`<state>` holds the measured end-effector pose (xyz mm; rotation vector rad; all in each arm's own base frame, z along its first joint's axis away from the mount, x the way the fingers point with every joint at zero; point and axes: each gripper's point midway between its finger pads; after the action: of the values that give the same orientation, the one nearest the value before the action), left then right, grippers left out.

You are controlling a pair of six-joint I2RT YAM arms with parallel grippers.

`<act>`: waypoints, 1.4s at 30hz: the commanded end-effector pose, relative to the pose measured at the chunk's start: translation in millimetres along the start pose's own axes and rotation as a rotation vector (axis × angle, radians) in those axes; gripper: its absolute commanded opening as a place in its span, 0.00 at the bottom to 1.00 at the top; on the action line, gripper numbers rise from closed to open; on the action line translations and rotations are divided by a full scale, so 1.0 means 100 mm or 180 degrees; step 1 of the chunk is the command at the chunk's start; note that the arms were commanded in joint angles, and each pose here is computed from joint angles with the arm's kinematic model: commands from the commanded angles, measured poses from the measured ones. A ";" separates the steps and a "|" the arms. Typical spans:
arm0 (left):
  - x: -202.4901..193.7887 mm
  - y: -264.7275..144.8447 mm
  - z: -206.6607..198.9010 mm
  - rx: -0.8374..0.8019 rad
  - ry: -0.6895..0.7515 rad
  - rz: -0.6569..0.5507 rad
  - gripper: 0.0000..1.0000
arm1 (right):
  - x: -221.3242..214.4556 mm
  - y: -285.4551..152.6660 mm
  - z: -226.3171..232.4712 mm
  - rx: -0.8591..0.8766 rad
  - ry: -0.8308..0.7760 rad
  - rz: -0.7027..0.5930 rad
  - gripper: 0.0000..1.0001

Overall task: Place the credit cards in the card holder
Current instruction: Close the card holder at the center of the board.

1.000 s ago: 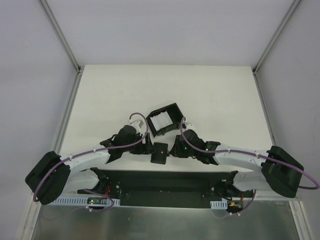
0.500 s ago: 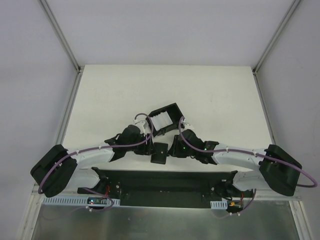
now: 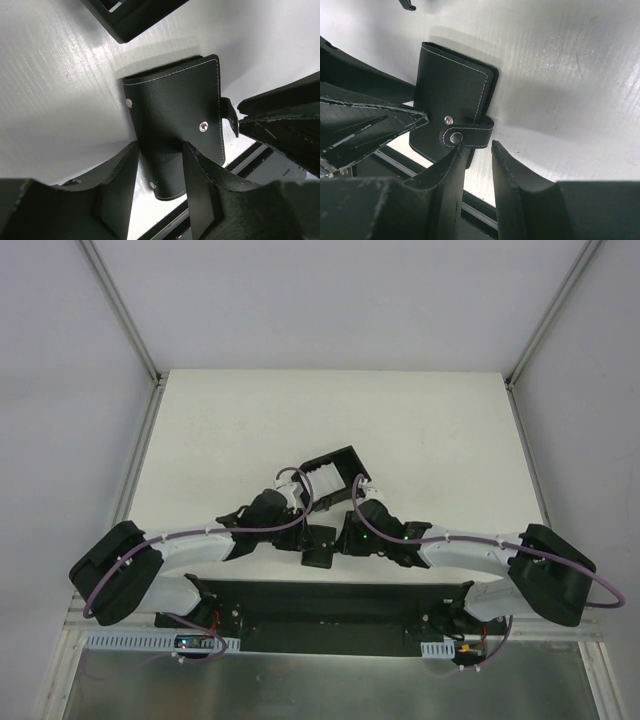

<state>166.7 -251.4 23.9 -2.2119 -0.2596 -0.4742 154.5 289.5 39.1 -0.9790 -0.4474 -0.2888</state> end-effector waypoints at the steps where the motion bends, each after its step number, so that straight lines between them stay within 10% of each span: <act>1: -0.29 0.00 0.26 0.0352 0.0022 0.0358 0.40 | 0.18 0.00 0.26 0.0198 0.0004 -0.0122 0.30; 42: -0.32 0.03 0.24 0.0484 -0.0025 0.0380 0.38 | 0.15 0.00 0.26 0.0024 -0.0234 -0.0150 0.26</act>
<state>167.8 -263.2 21.5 -2.1858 -0.2389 -0.4533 152.5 314.7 39.9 -0.9766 -0.4776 -0.2402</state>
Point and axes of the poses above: each gripper's point midway between its finger pads, its own y axis out along the fingers, its own z axis along the line the jaws close on, x = y × z, and after that the axes turned 3 degrees about -y, right-handed
